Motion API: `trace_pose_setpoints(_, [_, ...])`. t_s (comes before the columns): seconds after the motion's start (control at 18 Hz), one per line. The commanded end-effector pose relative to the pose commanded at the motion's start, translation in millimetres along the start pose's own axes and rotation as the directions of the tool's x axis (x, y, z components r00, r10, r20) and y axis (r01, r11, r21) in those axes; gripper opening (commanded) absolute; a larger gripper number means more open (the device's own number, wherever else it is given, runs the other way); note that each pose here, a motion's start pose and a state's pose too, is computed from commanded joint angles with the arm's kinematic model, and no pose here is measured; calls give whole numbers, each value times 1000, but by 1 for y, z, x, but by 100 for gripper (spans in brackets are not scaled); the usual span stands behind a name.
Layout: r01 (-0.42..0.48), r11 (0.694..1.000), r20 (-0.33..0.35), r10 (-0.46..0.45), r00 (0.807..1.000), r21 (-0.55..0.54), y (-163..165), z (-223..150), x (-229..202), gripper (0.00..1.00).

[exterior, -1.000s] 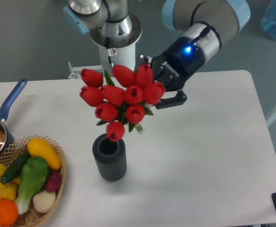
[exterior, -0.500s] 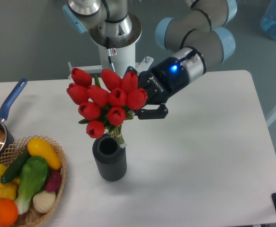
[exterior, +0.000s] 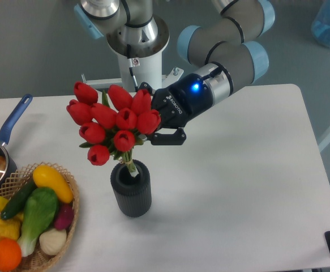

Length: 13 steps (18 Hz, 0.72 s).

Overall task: Insert the flowers into the vase
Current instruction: 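Lower the tulip stems into the black vase opening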

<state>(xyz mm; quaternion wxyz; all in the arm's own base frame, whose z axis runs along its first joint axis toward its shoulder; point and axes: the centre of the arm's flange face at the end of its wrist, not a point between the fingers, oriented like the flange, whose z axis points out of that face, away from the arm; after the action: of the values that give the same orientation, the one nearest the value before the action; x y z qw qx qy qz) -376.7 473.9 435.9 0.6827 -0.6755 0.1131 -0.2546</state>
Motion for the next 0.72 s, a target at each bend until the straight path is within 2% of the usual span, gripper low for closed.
trace_pose_setpoints(0.22, [11, 1000, -1, -11, 1000, -1, 8, 1, -2, 0])
trace_pose_setpoints(0.44, [-14, 1000, 1, 14, 1000, -2, 36, 0, -2, 1])
trace_pose_setpoints(0.72, [12, 1000, 7, -12, 1000, -8, 54, -1, -2, 4])
